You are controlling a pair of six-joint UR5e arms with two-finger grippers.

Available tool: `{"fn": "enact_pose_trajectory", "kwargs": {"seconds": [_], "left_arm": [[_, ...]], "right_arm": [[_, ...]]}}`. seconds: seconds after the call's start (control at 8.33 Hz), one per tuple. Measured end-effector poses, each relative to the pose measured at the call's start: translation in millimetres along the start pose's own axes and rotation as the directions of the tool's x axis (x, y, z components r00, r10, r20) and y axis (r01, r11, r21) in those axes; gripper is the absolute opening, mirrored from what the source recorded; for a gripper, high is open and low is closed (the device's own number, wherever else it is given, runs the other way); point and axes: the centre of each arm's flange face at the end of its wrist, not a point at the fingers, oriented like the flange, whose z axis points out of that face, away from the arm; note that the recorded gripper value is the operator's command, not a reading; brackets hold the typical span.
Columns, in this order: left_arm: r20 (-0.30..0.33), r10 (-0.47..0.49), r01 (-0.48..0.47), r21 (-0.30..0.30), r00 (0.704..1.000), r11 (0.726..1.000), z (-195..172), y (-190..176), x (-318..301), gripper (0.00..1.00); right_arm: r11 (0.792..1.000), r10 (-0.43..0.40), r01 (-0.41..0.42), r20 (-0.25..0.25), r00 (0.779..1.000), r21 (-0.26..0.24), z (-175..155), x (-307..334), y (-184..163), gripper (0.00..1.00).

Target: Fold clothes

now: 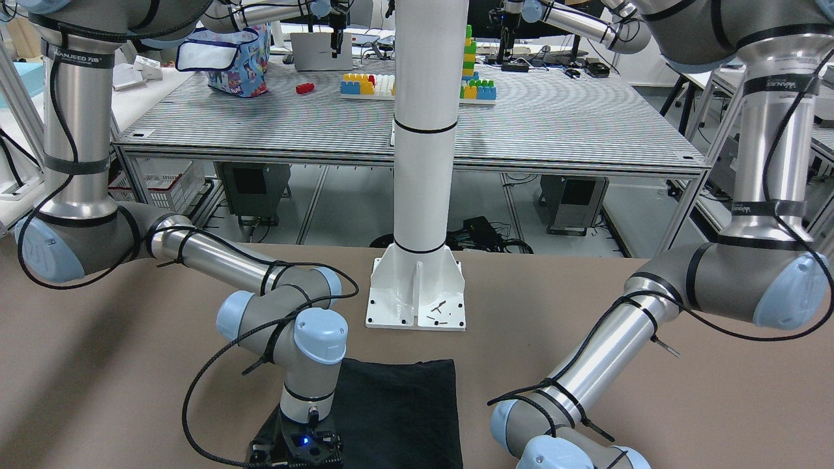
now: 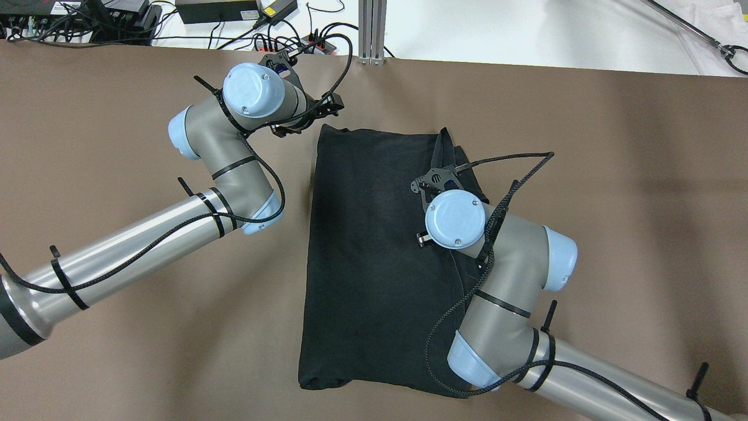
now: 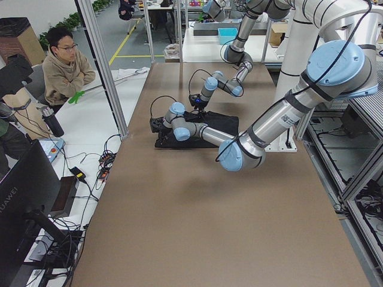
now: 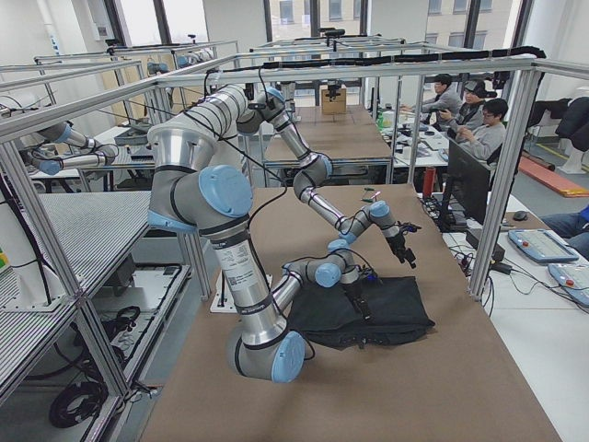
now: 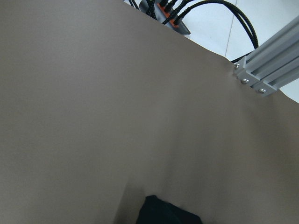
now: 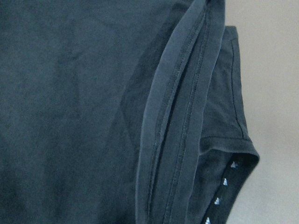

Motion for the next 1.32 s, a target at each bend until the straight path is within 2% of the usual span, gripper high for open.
{"fn": "enact_pose_trajectory", "kwargs": {"seconds": [0.24, 0.48, 0.72, 0.84, 0.96, 1.08, 1.2, 1.32], "left_arm": [[0.001, 0.000, 0.000, 0.000, 1.000, 1.000, 0, 0, -1, 1.00], [0.001, -0.001, 0.001, 0.000, 1.000, 1.000, 0, 0, -1, 1.00], [0.002, -0.002, 0.002, 0.001, 1.000, 1.000, 1, 0, -2, 1.00], [0.002, -0.003, 0.003, 0.001, 1.000, 1.000, 1, 0, -2, 1.00], [0.001, -0.003, 0.003, 0.001, 1.000, 1.000, 0, 0, -1, 1.00], [0.000, -0.003, 0.003, 0.002, 1.000, 1.000, 0, 0, 0, 1.00], [-0.001, -0.002, 0.002, 0.002, 1.000, 1.000, 0, 0, 0, 1.00], [-0.001, -0.002, 0.002, 0.002, 1.000, 1.000, -1, 0, 1, 1.00]], "right_arm": [[0.999, 0.032, -0.032, -0.006, 0.999, 0.018, 31, 8, -19, 0.95], [1.000, 0.005, -0.005, -0.017, 1.000, 0.024, 50, 49, -35, 0.95], [1.000, -0.021, 0.021, 0.039, 0.999, 0.009, 52, 87, -42, 0.95], [1.000, 0.013, -0.014, 0.076, 0.997, 0.015, 38, 85, -41, 0.95], [0.994, 0.102, -0.105, 0.121, 0.987, 0.018, 19, 76, -29, 0.95], [0.974, 0.222, -0.226, 0.173, 0.960, 0.005, -3, 60, -8, 0.95], [0.932, 0.359, -0.362, 0.217, 0.908, -0.028, -23, 45, 19, 0.95], [0.863, 0.500, -0.500, 0.245, 0.830, -0.068, -41, 32, 48, 0.90]]}}
